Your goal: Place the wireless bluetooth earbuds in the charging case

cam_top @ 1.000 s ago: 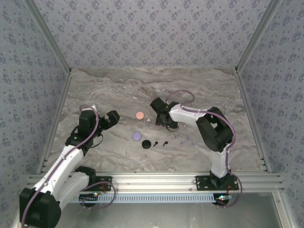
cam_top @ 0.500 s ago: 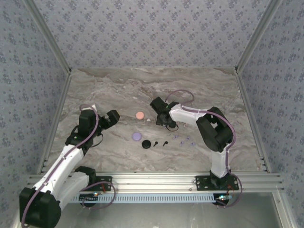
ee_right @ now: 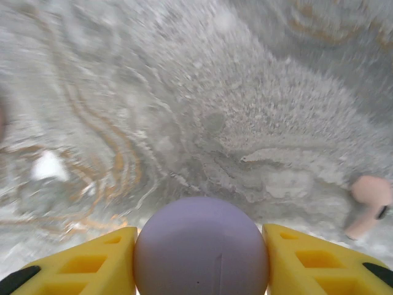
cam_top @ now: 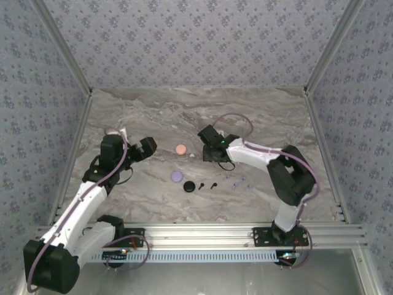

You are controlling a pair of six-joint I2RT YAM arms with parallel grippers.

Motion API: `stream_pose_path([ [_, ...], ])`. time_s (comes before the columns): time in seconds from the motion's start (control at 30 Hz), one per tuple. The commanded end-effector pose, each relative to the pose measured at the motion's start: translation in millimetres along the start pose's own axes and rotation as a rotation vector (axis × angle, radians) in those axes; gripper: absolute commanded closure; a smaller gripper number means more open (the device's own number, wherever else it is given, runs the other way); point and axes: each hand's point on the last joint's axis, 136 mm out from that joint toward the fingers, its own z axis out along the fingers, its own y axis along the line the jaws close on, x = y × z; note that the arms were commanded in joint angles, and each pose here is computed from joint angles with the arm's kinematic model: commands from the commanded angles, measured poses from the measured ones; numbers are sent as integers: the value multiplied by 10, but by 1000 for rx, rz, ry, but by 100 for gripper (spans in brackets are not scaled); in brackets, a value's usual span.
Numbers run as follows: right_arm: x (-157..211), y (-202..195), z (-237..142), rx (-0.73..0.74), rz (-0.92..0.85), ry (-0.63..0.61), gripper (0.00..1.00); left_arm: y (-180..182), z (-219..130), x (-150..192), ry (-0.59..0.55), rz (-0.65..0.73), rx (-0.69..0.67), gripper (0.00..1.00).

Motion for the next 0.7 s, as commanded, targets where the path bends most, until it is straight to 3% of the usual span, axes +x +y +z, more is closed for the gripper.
stream_pose_path([
  [0.0, -324, 104, -420, -69, -246, -192, 50, -424, -38, -59, 84, 89, 153, 1],
  [0.27, -645, 331, -1403, -206, -652, -581, 50, -1078, -121, -141, 215, 185, 412, 5],
  [0.37, -649, 417, -1653, -192, -828, -668, 50, -1278, -188, -159, 249, 209, 499, 7],
  [0.53, -516, 536, -1784, -156, -1131, -750, 50, -1552, -324, -121, 281, 257, 607, 9],
  [0.67, -449, 579, -1824, -148, -1259, -817, 50, -1735, -390, 21, 308, 301, 668, 10],
])
